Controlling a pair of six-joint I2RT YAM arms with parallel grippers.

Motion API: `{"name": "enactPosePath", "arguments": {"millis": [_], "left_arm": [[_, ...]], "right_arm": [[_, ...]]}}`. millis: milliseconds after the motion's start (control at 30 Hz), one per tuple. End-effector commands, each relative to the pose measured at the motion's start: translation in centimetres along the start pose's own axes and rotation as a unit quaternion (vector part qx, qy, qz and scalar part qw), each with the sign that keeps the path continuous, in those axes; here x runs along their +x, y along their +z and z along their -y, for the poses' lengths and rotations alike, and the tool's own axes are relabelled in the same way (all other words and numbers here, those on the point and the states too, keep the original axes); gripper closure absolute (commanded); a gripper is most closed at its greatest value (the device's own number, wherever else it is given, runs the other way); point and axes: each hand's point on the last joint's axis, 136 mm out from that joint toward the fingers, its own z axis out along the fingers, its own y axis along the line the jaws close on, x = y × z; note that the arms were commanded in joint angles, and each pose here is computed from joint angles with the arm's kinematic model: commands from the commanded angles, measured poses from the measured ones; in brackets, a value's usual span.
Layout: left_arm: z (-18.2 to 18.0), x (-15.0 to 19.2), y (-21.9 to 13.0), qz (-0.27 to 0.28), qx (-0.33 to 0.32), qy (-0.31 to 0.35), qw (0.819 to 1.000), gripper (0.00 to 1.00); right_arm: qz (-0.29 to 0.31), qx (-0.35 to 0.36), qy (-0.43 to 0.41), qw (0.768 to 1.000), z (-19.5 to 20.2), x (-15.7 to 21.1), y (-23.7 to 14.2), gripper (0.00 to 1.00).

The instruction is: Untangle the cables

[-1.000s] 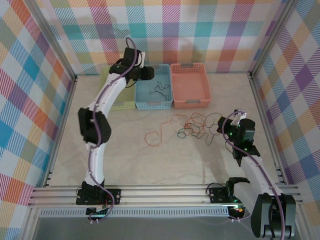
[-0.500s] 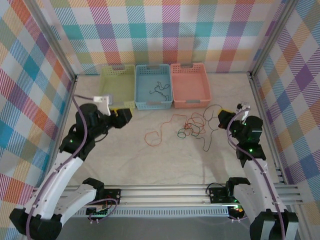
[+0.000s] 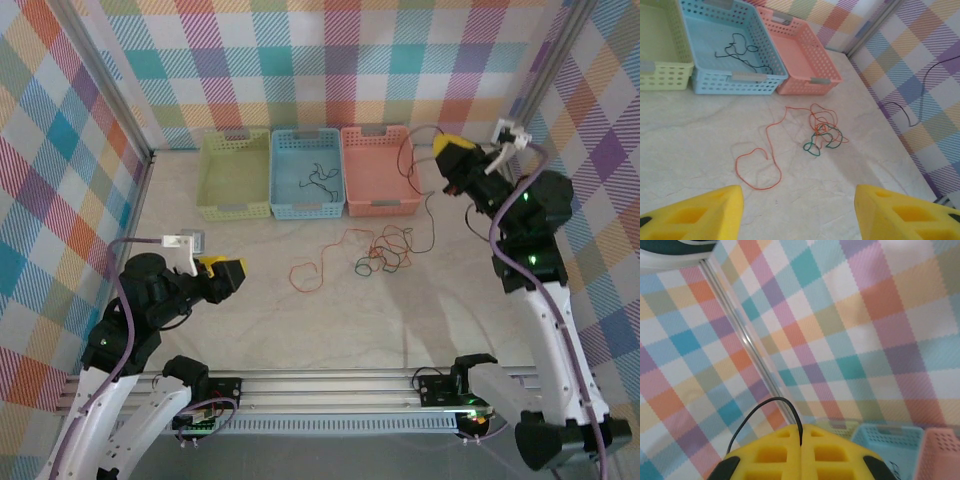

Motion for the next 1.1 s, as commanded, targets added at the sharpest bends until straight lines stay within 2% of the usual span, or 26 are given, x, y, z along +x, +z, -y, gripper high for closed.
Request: {"name": "enactPosePath", "arguments": {"millis": [0,233,533,800,1067], "left_arm": [[-1.2,1.6,-0.2,-0.019,-0.025,0.019,0.999,0.39],[-1.5,3.4,-0.2,-0.032,-0.014,0.021,0.999,0.37],[-1.6,3.1,-0.6,-0.014,-0.016,0.027,0.999,0.36],[-1.7,3.3,-0.6,-0.016,-0.019,0.025,0.999,0.36],[-1.8,3.3,-0.4,-0.021,-0.02,0.025,0.999,0.36]], "right_arm": [[0.012,-0.036,0.002,0.999,-2.0,-2.0,2.5,1.0],[0.018,-0.087,0.011,0.996,-3.2,-1.8,8.4,1.0],[-0.003,-0.105,0.021,0.994,-1.2,2.1,17.3,1.0],[0.001,-0.109,0.04,0.993,3.2,5.6,25.4,1.0],[-0.008,-0.075,0.055,0.996,9.7,13.0,31.5,1.0]]}}
